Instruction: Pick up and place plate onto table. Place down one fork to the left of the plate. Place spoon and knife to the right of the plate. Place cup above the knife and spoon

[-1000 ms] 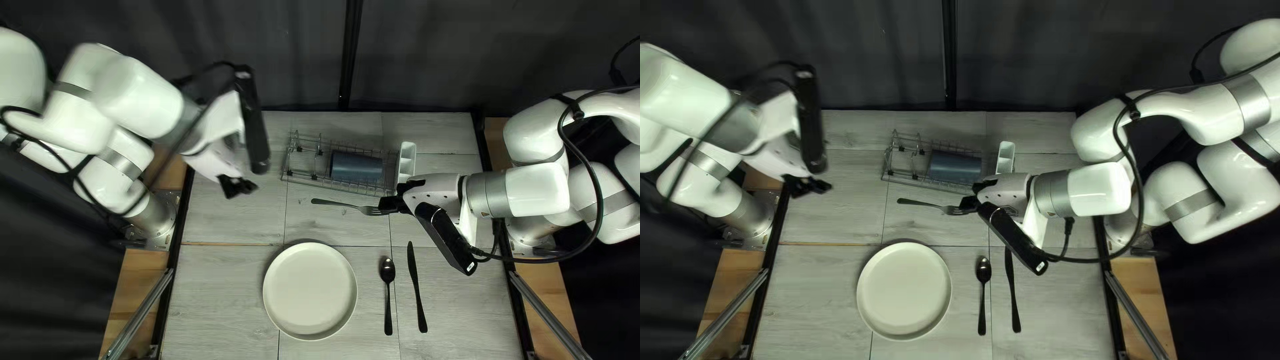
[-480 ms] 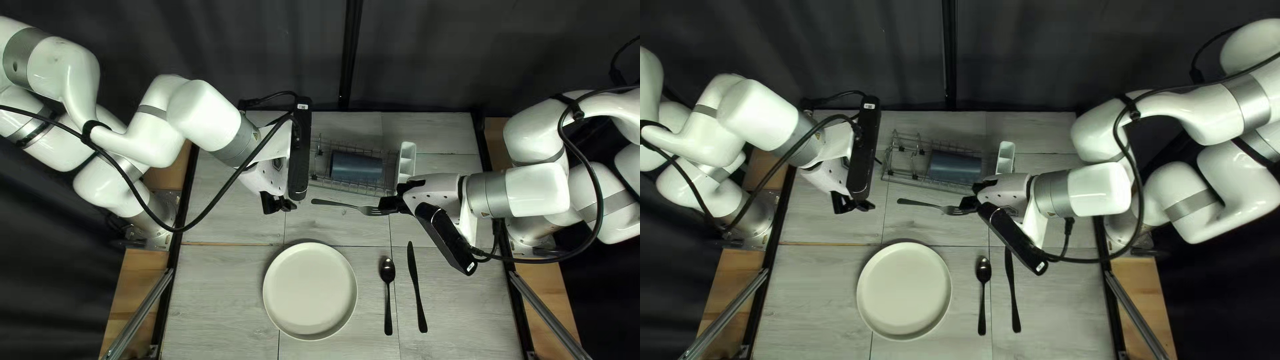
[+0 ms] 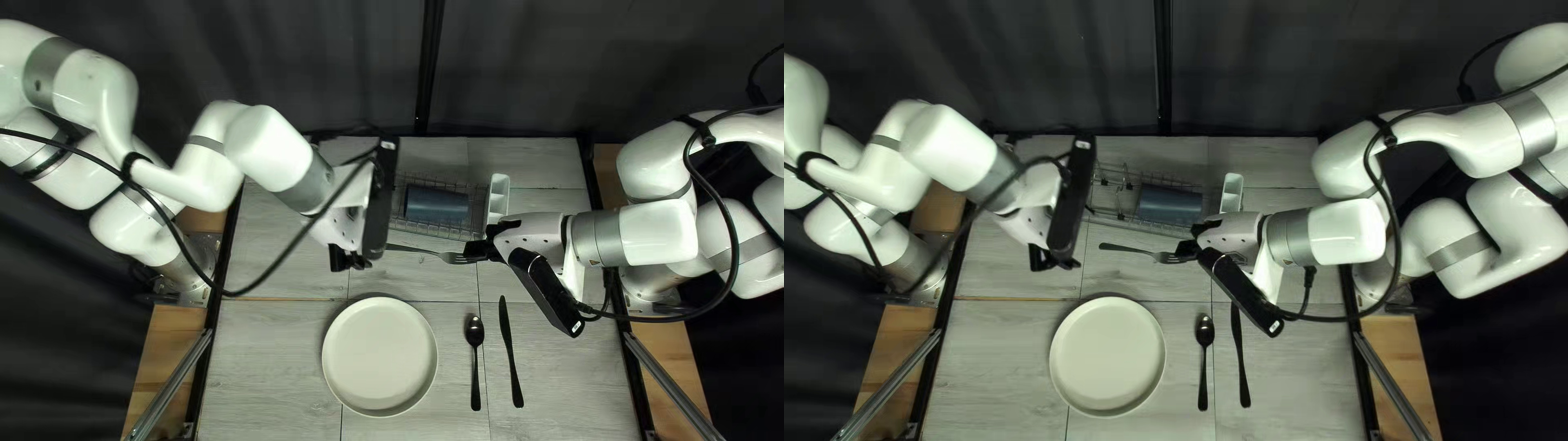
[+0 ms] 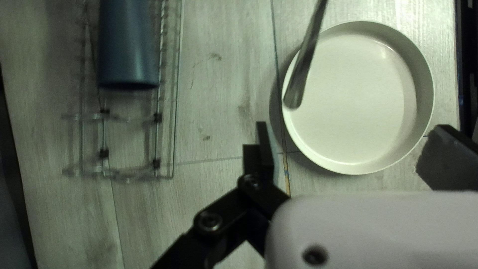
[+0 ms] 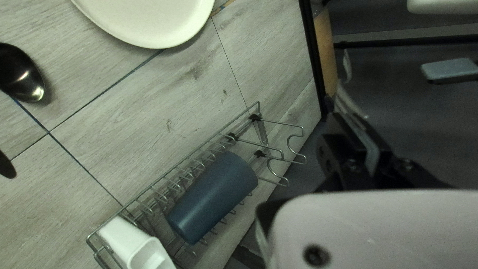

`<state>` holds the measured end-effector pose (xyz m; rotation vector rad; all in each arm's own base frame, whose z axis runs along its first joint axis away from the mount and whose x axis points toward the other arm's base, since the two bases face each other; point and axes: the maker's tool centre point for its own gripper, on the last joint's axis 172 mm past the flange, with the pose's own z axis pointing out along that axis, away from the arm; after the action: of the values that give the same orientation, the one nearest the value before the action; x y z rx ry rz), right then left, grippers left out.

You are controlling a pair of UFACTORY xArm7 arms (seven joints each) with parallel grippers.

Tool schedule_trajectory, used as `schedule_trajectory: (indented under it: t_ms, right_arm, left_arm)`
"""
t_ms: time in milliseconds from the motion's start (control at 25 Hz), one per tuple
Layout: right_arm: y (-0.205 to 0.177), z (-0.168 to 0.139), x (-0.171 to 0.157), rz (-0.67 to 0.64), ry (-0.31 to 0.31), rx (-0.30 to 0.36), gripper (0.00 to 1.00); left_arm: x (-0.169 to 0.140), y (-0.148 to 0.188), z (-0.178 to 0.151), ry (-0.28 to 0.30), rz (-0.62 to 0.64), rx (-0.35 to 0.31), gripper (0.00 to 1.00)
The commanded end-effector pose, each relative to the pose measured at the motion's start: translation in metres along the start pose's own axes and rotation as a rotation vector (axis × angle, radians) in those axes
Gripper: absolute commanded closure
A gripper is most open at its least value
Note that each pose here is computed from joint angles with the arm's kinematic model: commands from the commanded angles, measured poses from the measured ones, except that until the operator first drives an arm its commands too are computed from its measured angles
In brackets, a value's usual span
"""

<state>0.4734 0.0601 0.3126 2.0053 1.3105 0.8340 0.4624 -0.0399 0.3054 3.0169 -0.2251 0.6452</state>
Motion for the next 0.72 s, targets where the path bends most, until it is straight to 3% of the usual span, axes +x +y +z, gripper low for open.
schedule_trajectory:
  t_ms: [40, 720]
  right_arm:
    - [0.000, 0.000, 0.000, 0.000, 0.000, 0.000, 1.00]
    - [0.000, 0.000, 0.000, 0.000, 0.000, 0.000, 1.00]
  left_arm:
    - [0.015, 0.003, 0.021, 0.001, 0.045, -0.043, 0.00]
    - [0.032, -0.007, 0.063, -0.021, 0.066, -0.118, 0.00]
